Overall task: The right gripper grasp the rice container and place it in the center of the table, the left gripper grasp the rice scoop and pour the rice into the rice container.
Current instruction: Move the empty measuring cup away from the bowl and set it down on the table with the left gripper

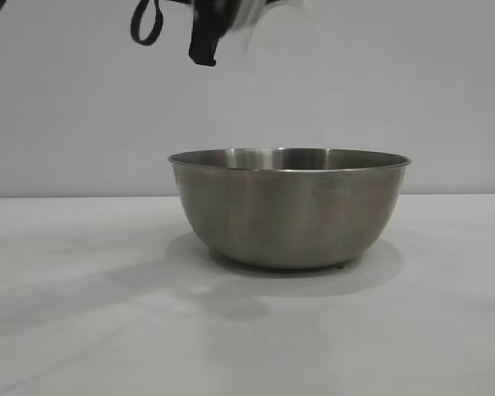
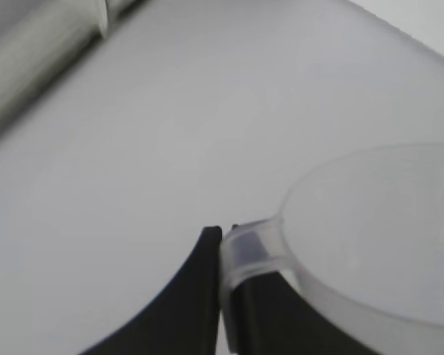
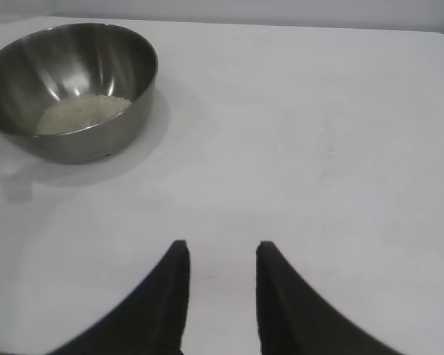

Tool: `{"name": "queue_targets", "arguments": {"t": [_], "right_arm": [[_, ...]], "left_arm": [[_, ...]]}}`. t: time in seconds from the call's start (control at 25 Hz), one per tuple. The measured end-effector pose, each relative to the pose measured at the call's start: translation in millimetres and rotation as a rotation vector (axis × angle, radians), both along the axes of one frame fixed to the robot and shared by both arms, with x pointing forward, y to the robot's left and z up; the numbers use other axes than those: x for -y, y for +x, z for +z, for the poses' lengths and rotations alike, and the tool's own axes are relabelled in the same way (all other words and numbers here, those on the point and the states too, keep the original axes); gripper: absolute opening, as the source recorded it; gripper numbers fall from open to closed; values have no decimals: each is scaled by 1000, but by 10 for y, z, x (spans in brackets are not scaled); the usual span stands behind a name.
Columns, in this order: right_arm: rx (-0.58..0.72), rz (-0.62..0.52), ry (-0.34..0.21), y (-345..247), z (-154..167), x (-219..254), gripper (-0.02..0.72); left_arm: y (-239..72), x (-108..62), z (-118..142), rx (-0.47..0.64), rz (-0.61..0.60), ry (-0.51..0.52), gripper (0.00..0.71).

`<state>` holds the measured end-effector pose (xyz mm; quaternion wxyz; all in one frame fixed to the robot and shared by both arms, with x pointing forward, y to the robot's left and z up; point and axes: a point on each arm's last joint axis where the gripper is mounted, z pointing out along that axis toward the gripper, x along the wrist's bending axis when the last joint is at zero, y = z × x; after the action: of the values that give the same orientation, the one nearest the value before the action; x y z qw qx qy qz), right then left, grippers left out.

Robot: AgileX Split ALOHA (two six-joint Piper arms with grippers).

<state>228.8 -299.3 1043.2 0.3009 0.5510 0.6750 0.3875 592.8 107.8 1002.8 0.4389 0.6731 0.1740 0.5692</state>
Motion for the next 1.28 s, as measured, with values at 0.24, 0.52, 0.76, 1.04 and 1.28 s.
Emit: {"name": "queue_targets", "arguments": {"t": [0.24, 0.52, 0.76, 1.04, 1.28], "right_arm": [[0, 0, 0, 0, 0, 0, 216], [0, 0, 0, 0, 0, 0, 216], [0, 0, 0, 0, 0, 0, 216], [0, 0, 0, 0, 0, 0, 216], [0, 0, 0, 0, 0, 0, 216]], "left_arm": [[32, -474, -302, -269, 158, -398, 0], [-228, -1045, -719, -349, 246, -447, 0], [-384, -1202, -1000, -319, 263, -436, 0], [-516, -1234, -1442, -457, 300, -409, 0], [-527, -1239, -1502, -473, 307, -409, 0]]}}
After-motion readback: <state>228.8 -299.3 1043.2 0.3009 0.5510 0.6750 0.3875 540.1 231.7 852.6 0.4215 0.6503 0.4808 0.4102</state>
